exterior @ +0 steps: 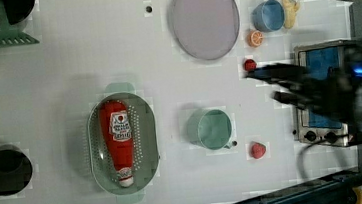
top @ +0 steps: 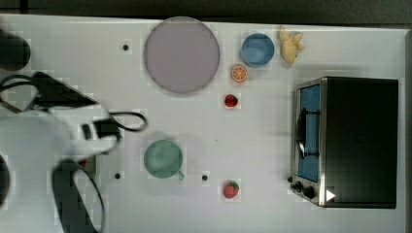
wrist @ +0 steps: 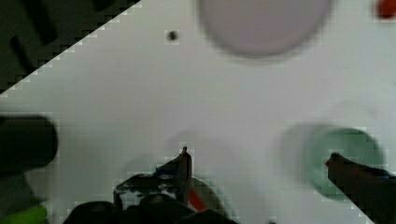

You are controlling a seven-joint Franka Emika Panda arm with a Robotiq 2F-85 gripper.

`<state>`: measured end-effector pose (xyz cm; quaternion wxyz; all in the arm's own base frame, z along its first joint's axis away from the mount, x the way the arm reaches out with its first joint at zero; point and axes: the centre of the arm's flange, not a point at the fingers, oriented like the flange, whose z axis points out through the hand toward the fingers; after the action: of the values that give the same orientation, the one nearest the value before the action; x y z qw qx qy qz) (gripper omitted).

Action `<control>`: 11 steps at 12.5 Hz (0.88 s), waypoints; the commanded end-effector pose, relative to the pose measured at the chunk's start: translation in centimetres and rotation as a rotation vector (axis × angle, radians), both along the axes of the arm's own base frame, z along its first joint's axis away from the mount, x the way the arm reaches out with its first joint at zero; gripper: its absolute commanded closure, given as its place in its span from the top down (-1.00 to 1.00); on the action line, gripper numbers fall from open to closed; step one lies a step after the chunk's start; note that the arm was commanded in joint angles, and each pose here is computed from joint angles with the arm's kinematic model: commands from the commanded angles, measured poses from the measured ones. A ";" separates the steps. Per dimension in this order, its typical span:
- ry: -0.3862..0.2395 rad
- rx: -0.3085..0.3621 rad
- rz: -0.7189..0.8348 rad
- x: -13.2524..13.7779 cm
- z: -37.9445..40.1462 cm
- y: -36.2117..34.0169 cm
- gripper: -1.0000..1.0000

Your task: Pick Ketchup from the table and place it in strainer.

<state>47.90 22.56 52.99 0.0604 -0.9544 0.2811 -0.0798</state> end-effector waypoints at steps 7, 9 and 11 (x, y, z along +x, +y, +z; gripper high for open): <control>0.167 0.017 -0.312 0.3 7.4 -20.8 1.00; 0.164 -0.036 -0.311 0.7 6.9 -21.8 1.00; 0.158 -0.038 -0.309 0.8 6.8 -21.9 1.00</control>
<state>48.81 -3.62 58.82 0.0106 -0.8741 0.4855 -0.0092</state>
